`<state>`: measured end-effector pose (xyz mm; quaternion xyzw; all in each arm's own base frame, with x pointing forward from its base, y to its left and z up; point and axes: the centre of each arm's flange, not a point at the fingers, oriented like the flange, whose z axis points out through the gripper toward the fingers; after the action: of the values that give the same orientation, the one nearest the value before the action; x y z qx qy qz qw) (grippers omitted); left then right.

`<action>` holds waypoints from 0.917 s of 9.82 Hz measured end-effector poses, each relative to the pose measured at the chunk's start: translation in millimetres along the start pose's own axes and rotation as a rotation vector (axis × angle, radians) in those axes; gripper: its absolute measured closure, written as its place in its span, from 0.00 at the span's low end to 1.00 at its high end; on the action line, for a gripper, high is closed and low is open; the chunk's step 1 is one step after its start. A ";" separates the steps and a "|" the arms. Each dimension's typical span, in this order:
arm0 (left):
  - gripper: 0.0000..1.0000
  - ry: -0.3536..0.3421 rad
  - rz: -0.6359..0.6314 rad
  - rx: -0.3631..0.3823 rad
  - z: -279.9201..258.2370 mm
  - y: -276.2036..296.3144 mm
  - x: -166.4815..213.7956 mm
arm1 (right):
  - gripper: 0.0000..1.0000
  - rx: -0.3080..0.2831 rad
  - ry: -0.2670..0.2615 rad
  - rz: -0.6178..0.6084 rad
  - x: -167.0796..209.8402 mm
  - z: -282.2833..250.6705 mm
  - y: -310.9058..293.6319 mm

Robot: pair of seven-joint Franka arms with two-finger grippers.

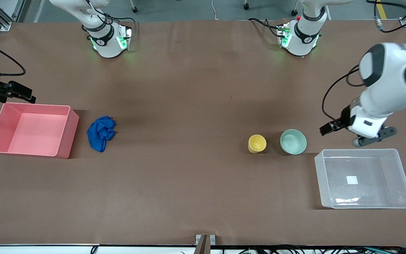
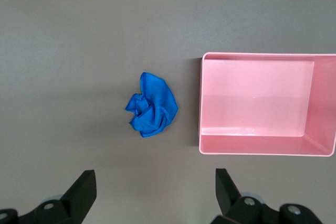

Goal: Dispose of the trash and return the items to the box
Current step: 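Reach the right gripper to the blue cloth while the left gripper reaches the bowl, then grasp the blue cloth with the right gripper while the left grasps the bowl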

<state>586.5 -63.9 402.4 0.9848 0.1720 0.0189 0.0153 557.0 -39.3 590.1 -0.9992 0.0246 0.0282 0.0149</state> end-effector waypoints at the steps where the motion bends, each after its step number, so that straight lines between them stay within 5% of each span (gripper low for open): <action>1: 0.00 0.030 -0.004 -0.016 29.7 -4.5 -4.9 | 0.00 0.000 -0.001 0.002 2.4 11.2 0.9; 6: 0.03 0.084 -0.017 -0.066 150.3 -14.7 -17.2 | 0.02 -0.006 0.040 -0.041 15.6 144.6 -24.2; 9: 0.25 0.045 -0.018 -0.056 184.2 -16.1 -23.4 | 0.02 -0.015 0.041 -0.056 14.9 257.4 -32.2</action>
<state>566.9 -61.0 217.0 0.9818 0.1803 0.0458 0.0392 559.1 0.2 333.3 -0.9999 -0.0032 0.0075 0.0078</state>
